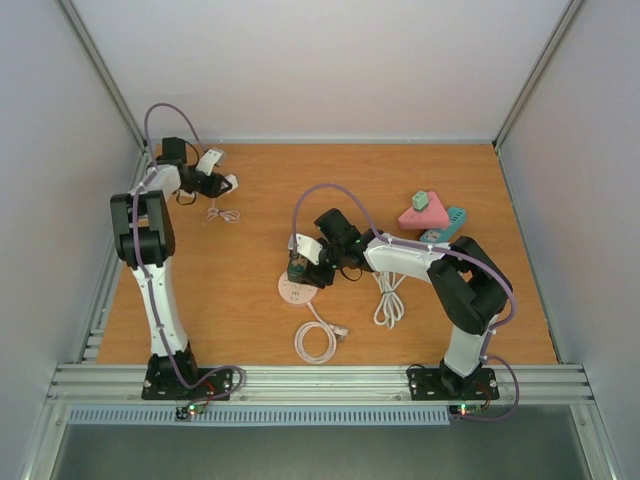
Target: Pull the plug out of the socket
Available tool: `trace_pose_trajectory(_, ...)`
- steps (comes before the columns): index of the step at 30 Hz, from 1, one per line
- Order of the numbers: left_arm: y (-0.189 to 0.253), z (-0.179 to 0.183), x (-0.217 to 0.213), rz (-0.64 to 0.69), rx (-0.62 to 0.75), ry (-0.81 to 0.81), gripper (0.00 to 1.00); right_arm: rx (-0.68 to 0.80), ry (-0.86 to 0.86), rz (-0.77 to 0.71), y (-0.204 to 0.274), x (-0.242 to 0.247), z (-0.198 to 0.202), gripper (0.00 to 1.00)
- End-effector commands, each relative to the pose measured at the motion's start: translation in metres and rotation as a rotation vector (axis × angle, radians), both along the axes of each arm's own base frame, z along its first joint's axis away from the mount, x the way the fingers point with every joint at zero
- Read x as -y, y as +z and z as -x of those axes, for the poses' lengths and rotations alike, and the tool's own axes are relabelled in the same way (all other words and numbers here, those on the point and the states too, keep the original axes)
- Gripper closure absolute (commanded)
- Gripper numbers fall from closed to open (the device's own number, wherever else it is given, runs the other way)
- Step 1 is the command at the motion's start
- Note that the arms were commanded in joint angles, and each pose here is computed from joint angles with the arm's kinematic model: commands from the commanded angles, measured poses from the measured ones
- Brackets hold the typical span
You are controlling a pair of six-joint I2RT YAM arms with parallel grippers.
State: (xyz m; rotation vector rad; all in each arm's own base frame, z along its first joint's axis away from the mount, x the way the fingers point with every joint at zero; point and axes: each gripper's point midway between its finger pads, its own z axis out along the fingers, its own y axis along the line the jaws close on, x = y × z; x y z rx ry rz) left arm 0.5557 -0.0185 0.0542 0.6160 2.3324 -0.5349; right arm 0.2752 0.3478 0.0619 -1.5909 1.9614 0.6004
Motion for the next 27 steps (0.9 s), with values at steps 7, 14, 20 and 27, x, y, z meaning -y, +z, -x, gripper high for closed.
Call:
trace_pose_trajectory(7,-0.005,-0.009,0.000,0.028,-0.072,0.033,0.45,-0.115,-0.041,0.130,-0.034,0.024,0.016,0.71)
trace_pose_trajectory(14,0.027,-0.004,0.003,0.031,-0.002,0.023,0.24,-0.107,-0.047,0.110,-0.027,0.021,0.014,0.52)
trace_pose_trajectory(20,0.075,0.012,0.009,0.032,0.128,0.001,0.11,-0.073,-0.060,0.051,-0.009,0.015,0.010,0.36)
trace_pose_trajectory(27,0.099,0.045,0.016,0.009,0.182,-0.045,0.00,-0.025,-0.080,-0.032,0.018,0.007,0.002,0.19)
